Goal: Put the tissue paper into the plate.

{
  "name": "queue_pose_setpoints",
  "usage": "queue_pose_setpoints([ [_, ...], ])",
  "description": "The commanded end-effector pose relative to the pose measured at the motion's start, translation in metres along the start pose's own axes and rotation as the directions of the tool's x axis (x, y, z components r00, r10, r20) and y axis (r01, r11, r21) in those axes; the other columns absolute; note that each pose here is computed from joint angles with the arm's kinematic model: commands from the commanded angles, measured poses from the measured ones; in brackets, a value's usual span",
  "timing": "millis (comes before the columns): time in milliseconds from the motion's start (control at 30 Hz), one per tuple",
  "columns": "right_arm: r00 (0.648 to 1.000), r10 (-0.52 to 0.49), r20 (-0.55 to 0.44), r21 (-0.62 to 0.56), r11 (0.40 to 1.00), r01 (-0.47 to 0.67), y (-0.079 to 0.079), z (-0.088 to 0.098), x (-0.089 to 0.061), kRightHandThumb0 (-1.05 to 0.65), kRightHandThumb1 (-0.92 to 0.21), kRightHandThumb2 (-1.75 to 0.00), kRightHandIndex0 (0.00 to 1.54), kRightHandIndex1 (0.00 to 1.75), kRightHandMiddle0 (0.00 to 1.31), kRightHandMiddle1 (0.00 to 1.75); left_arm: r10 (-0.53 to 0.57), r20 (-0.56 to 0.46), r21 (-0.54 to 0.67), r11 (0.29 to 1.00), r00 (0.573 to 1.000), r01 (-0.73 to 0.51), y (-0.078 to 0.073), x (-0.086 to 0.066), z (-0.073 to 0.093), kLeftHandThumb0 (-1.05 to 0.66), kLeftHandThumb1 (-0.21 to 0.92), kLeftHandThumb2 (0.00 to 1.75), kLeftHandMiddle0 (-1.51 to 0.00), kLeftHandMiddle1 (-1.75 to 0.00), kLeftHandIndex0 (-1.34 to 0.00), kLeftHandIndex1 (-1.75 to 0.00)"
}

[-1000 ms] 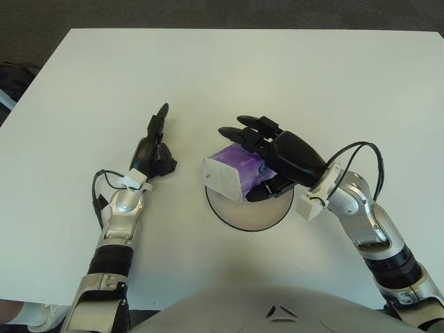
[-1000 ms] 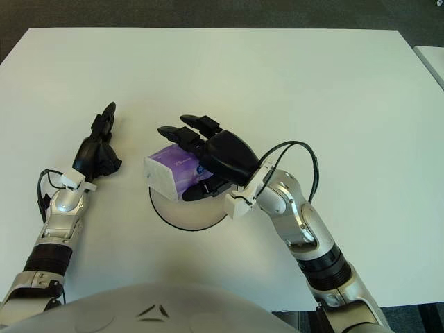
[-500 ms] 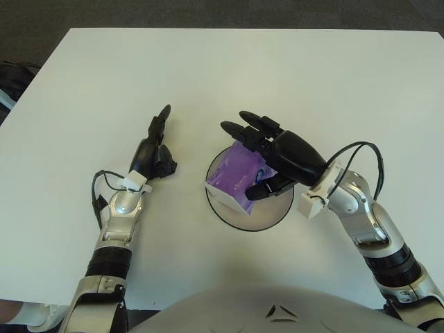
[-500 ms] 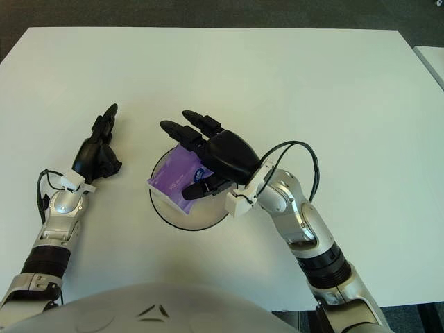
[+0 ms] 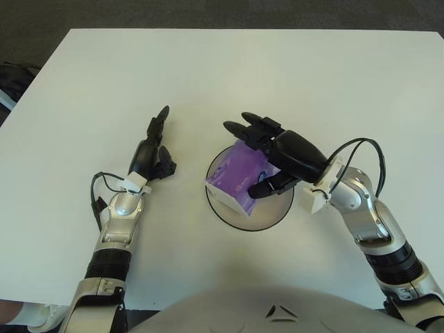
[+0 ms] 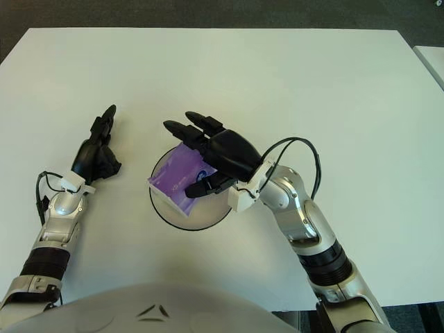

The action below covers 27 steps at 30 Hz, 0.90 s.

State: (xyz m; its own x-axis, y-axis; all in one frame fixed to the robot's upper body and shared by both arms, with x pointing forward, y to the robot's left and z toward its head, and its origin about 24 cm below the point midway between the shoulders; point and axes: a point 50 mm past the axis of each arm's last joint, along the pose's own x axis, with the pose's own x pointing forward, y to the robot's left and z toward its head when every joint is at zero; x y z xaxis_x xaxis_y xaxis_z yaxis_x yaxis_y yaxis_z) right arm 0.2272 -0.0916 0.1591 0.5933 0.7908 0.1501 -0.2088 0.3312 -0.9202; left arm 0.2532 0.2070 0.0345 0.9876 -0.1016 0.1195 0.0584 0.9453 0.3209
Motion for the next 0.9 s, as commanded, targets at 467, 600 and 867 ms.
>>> queue_pose_setpoints([
  [467,0.971,-0.209,-0.12,0.349,0.906,0.238,-0.048,-0.035,-0.014,-1.05,-0.92,-0.29,0.0,0.0,0.0,0.0,0.071,-0.238,-0.096,0.991,0.969,-0.096,-0.014,-0.025,-0.033,-0.94,0.92,1.26,-0.11,-0.03,0.0,-0.25],
  [600,0.916,-0.334,-0.222,0.391,0.83,0.397,-0.04,-0.057,-0.012,-1.05,-0.92,-0.28,0.0,0.0,0.0,0.0,0.072,-0.242,-0.103,0.99,0.968,-0.1,-0.015,-0.026,-0.033,-0.94,0.92,1.25,-0.11,-0.03,0.0,-0.27],
  [867,0.773,-0.552,-0.311,0.539,0.567,0.622,-0.039,-0.063,-0.011,-1.02,-0.92,-0.57,0.03,0.01,0.01,0.0,0.075,-0.231,-0.108,0.989,0.97,-0.102,-0.016,-0.028,-0.033,-0.93,0.92,1.24,-0.11,-0.03,0.0,-0.26],
])
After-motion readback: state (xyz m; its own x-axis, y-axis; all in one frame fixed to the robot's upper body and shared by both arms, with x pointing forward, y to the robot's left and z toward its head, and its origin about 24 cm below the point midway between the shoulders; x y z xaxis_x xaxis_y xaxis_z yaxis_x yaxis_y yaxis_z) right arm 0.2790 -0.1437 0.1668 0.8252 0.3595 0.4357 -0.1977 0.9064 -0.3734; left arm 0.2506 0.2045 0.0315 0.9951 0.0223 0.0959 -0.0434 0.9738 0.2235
